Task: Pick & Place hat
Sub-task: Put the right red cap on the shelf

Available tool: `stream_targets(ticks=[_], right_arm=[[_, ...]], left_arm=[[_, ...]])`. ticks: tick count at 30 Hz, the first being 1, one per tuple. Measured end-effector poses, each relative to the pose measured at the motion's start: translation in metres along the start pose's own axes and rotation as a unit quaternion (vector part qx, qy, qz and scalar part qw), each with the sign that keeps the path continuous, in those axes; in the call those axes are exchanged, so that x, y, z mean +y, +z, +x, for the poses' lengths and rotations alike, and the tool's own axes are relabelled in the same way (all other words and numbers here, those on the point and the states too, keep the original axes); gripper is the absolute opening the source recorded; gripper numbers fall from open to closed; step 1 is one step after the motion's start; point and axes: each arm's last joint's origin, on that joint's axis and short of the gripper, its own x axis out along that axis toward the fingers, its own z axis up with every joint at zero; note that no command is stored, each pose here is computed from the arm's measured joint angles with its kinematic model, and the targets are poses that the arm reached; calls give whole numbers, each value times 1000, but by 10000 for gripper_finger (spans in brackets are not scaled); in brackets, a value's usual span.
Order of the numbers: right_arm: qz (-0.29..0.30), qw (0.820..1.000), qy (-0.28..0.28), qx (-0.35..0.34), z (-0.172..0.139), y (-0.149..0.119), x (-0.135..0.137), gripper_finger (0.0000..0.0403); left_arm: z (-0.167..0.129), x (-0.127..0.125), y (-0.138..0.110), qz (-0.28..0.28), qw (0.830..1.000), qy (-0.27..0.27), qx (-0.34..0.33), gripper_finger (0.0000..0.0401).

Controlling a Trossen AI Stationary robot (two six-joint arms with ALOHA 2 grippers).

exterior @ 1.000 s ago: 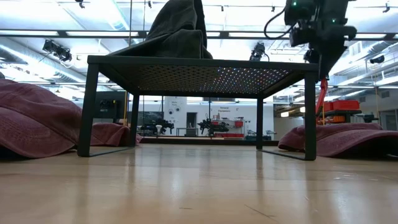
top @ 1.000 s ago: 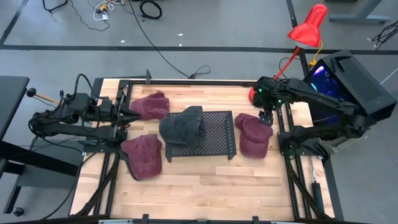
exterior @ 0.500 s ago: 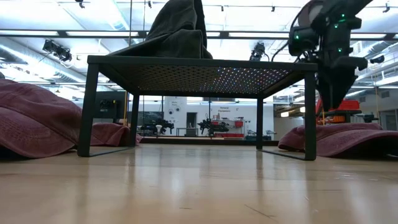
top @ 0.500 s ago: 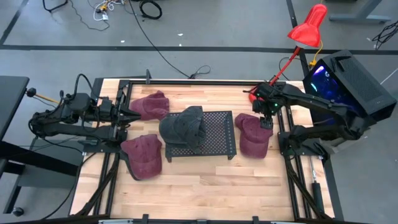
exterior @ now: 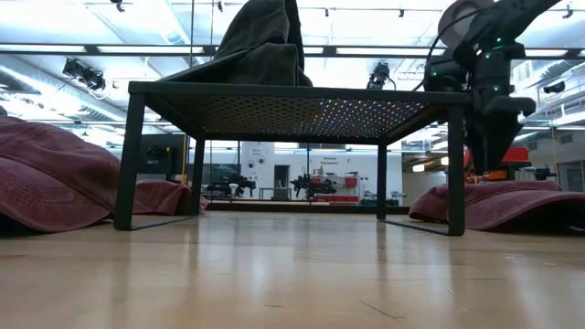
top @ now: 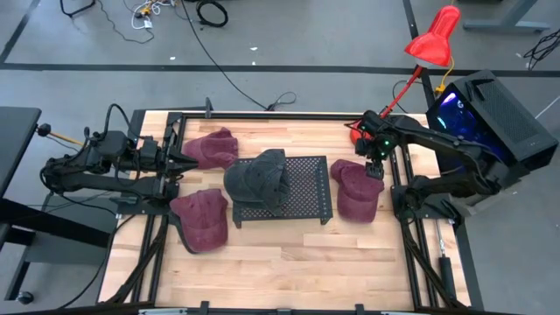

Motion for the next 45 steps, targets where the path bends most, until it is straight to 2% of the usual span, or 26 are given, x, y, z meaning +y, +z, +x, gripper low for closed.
stream_targets(ticks=[13, 19, 31, 36, 45], right_arm=[[-24, 1000, 7, 14, 33, -10, -1, 233], [-8, 1000, -5, -2, 40, -6, -8, 233], [-12, 1000, 2, 24, 53, -2, -13, 230], [-13, 1000, -1, 28, 54, -2, -13, 192], [-15, 999, -14, 37, 53, -3, -14, 72]], left_arm=[[0, 0, 0, 0, 1000, 0, 0, 48], [0, 0, 0, 0, 1000, 0, 0, 48], [0, 0, 0, 0, 1000, 0, 0, 48], [0, 0, 0, 0, 1000, 0, 0, 48], [0, 0, 0, 0, 1000, 0, 0, 48]])
